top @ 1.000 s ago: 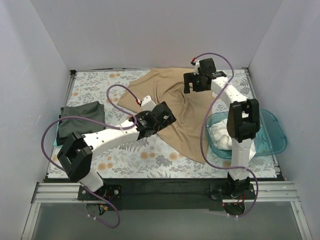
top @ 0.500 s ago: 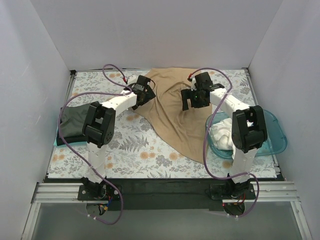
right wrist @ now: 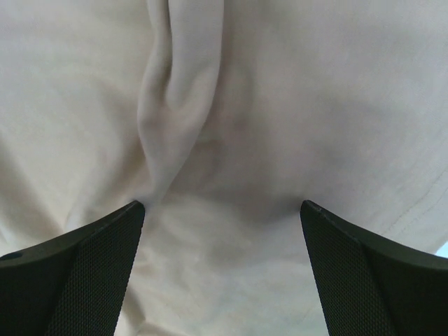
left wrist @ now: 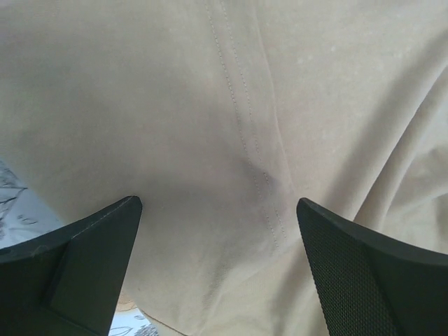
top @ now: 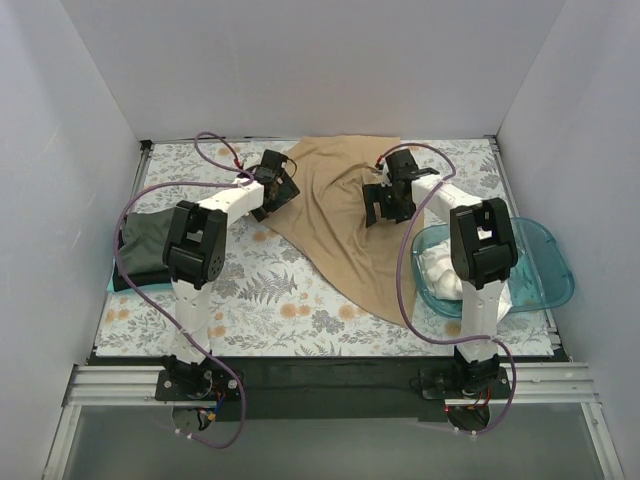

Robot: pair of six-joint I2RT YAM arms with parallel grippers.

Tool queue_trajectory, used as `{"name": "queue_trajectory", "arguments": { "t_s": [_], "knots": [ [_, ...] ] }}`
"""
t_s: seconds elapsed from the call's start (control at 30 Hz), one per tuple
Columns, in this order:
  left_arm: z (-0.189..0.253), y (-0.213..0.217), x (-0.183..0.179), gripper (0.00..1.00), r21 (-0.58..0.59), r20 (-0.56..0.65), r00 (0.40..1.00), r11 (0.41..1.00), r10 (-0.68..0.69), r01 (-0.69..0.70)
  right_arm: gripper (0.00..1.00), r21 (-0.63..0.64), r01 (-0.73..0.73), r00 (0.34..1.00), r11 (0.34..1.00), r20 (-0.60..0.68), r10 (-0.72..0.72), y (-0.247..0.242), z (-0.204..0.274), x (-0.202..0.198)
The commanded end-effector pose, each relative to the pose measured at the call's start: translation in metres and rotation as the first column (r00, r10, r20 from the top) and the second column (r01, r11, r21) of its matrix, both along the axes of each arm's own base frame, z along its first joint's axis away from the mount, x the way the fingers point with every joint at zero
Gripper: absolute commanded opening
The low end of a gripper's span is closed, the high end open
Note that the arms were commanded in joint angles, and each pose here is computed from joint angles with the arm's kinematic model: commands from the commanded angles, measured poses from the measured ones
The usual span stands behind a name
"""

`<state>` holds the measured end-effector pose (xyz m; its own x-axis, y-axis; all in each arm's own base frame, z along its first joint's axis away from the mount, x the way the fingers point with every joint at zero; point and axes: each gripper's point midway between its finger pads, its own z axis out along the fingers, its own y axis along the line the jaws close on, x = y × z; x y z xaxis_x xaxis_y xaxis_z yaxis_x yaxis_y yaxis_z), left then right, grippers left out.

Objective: Fold and stack the t-shirts
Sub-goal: Flatten the tshirt out

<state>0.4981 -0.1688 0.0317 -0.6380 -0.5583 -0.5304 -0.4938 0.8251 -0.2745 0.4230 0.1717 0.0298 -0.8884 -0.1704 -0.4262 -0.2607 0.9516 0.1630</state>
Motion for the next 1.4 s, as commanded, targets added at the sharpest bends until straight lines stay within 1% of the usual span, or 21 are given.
{"name": "queue_trajectory", "arguments": {
  "t_s": [0.0,0.13,0.23,0.3,0.33,0.37,0.47,0.5,0.57,0.67,0.7,0.73,0.8,0.83,0.9,0.97,1.07,1.2,1.3,1.33,1.37],
  "knots": [
    [-0.045,0.037,-0.054,0.95,0.058,-0.204,0.977,0.997,0.059,-0.048,0.98,0.022,0.016,0.999,1.000,0.038,-0.017,0.002,0.007,0.024],
    [-0.046,0.050,-0.085,0.94,0.079,-0.238,0.968,0.995,0.085,-0.068,0.98,0.034,0.019,1.000,0.999,0.016,-0.020,0.003,-0.008,0.037],
    [-0.040,0.056,-0.110,0.94,0.065,-0.250,0.962,0.993,0.110,-0.097,0.98,0.041,0.024,0.999,0.999,0.030,-0.026,0.001,-0.010,0.053],
    [-0.033,0.055,-0.121,0.95,0.033,-0.244,0.963,0.993,0.114,-0.109,0.98,0.053,0.034,0.997,0.998,0.070,-0.038,-0.003,0.000,0.073],
    [-0.031,0.057,-0.128,0.95,0.027,-0.241,0.963,0.993,0.119,-0.116,0.98,0.058,0.035,0.997,0.998,0.065,-0.039,-0.004,-0.005,0.078],
    [-0.024,0.058,-0.139,0.95,0.009,-0.232,0.965,0.993,0.119,-0.120,0.98,0.069,0.036,0.993,0.997,0.105,-0.043,-0.008,0.007,0.094],
    [-0.014,0.063,-0.150,0.95,0.006,-0.221,0.968,0.992,0.122,-0.124,0.98,0.072,0.010,0.989,0.997,0.149,-0.021,-0.010,0.012,0.114],
    [-0.002,0.063,-0.147,0.94,-0.005,-0.191,0.974,0.992,0.124,-0.127,0.98,0.068,-0.011,0.983,0.998,0.186,-0.002,-0.009,0.024,0.123],
    [0.009,0.064,-0.145,0.95,-0.001,-0.171,0.977,0.992,0.126,-0.128,0.98,0.079,-0.049,0.976,0.996,0.215,0.031,-0.005,0.037,0.126],
    [0.031,0.071,-0.129,0.95,0.044,-0.120,0.981,0.988,0.151,-0.146,0.98,0.068,-0.058,0.963,0.996,0.269,0.038,-0.007,0.062,0.129],
    [0.044,0.071,-0.116,0.95,0.048,-0.086,0.983,0.987,0.160,-0.157,0.98,0.061,-0.050,0.961,0.997,0.276,0.031,-0.009,0.067,0.128],
    [0.041,0.079,-0.116,0.94,0.096,-0.102,0.978,0.980,0.183,-0.173,0.98,0.029,-0.063,0.953,0.998,0.299,0.051,-0.015,0.077,0.126],
    [0.051,0.085,-0.100,0.95,0.122,-0.082,0.972,0.970,0.221,-0.211,0.98,0.020,-0.061,0.952,0.998,0.301,0.052,-0.018,0.082,0.119],
    [0.040,0.091,-0.103,0.95,0.160,-0.126,0.963,0.963,0.239,-0.218,0.98,0.017,-0.055,0.946,0.998,0.320,0.047,-0.020,0.094,0.116],
    [0.039,0.096,-0.095,0.94,0.178,-0.124,0.955,0.953,0.269,-0.245,0.98,0.006,-0.052,0.956,0.999,0.291,0.048,-0.024,0.085,0.103],
    [0.035,0.100,-0.085,0.87,0.189,-0.134,0.949,0.947,0.286,-0.259,0.98,0.008,-0.043,0.961,0.999,0.273,0.039,-0.027,0.084,0.090],
    [0.028,0.105,-0.078,0.81,0.216,-0.154,0.940,0.938,0.306,-0.270,0.98,0.030,-0.039,0.961,0.999,0.276,0.029,-0.027,0.093,0.077],
    [0.019,0.113,-0.074,0.66,0.231,-0.181,0.929,0.932,0.324,-0.280,0.98,0.050,0.014,0.967,0.999,0.254,-0.026,-0.032,0.089,0.053],
    [0.011,0.114,-0.073,0.58,0.231,-0.203,0.923,0.932,0.326,-0.278,0.98,0.077,0.042,0.955,0.996,0.289,-0.063,-0.033,0.104,0.044],
    [0.010,0.114,-0.074,0.49,0.234,-0.208,0.923,0.932,0.325,-0.275,0.98,0.089,0.056,0.954,0.994,0.289,-0.080,-0.035,0.106,0.034],
    [0.010,0.114,-0.074,0.47,0.237,-0.209,0.922,0.932,0.324,-0.274,0.98,0.093,0.056,0.950,0.994,0.300,-0.081,-0.035,0.109,0.031]
  ]
}}
